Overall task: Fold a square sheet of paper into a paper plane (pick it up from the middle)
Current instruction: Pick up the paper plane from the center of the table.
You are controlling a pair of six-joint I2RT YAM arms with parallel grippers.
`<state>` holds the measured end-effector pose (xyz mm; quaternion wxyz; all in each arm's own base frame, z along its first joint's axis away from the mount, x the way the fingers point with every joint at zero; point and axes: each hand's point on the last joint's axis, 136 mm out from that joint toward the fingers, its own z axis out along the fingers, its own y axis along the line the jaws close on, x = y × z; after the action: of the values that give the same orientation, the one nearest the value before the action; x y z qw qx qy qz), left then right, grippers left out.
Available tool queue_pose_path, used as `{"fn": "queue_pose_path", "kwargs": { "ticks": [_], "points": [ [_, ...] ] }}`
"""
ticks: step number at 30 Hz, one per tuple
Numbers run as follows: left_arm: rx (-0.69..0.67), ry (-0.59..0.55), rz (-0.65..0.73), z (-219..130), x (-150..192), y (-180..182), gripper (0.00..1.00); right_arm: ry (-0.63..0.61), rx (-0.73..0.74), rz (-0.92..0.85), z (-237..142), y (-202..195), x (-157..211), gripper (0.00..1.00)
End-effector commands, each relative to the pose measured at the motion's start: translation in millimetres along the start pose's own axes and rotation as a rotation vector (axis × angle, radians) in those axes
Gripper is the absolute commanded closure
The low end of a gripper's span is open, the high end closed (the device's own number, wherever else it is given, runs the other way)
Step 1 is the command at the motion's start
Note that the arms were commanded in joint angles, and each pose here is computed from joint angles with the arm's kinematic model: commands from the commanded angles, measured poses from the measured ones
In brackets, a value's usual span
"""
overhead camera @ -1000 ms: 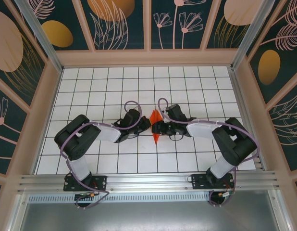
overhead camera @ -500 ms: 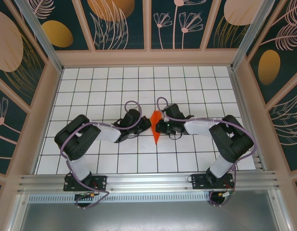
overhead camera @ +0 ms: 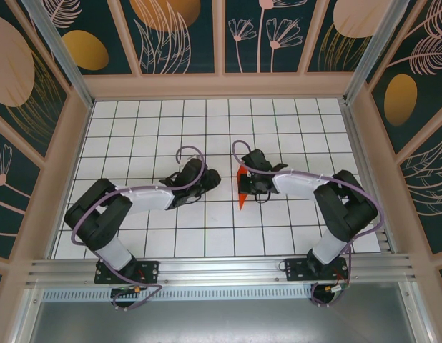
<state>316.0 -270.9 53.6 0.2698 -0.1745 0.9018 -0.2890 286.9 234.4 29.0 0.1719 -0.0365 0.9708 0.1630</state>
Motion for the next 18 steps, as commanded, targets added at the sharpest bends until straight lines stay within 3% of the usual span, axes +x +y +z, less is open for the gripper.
{"fn": "queue_pose_path", "kwargs": {
  "ticks": [1,5,9,14,18],
  "points": [
    [-0.143,-0.055,-0.003,-8,-7,26,0.46,-0.008,0.113,-0.043,-3,-15,-5,0.97],
    [-0.169,-0.07,-0.002,-9,-10,31,0.4,-0.009,0.107,-0.039,1,-11,-10,0.95],
    [-0.175,-0.073,-0.004,-9,-10,32,0.33,-0.019,0.085,-0.031,5,-3,-18,0.85],
    [-0.171,-0.076,-0.011,-10,-10,32,0.3,-0.026,0.081,-0.021,9,0,-23,0.77],
    [-0.17,-0.078,-0.014,-10,-10,33,0.29,-0.005,0.065,-0.023,14,4,-20,0.76]
  ]
}}
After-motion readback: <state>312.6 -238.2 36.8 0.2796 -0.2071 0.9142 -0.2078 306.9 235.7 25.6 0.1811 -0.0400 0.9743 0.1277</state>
